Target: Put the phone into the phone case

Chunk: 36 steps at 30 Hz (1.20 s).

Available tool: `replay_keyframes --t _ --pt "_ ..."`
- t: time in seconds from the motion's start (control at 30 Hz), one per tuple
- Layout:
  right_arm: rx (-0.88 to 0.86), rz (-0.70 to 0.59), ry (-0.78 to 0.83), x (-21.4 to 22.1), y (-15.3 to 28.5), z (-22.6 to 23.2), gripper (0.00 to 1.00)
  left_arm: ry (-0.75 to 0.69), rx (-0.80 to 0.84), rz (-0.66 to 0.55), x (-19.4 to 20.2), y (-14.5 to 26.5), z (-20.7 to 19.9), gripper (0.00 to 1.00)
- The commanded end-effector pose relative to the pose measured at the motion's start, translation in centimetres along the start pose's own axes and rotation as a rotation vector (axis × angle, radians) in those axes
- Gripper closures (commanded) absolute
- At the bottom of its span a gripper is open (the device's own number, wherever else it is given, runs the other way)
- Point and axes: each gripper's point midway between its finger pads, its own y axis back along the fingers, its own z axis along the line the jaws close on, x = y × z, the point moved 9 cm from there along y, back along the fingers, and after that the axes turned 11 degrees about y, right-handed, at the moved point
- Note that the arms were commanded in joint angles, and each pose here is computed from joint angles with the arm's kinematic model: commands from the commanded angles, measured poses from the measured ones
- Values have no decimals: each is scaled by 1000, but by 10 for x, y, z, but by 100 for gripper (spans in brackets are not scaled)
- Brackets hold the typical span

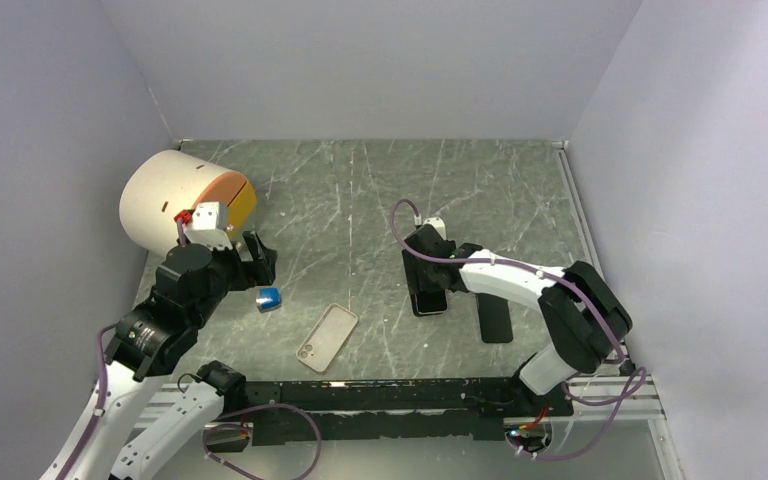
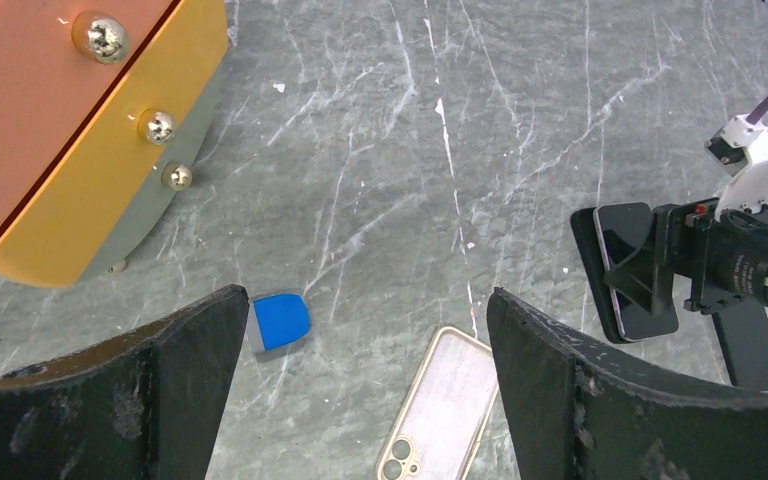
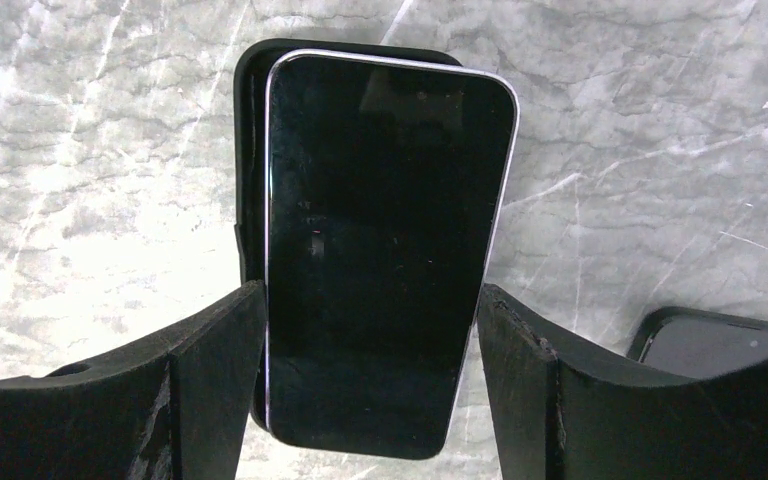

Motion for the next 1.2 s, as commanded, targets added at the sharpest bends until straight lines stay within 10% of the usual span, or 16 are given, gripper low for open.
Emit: replay_keyframes --t 0.0,1.17 --pt "-19 -50 -26 -16 -3 5 68 8 2 -6 -2 -1 -1 6" --pt "-6 2 -51 -29 5 6 4 2 8 9 0 -4 -3 6"
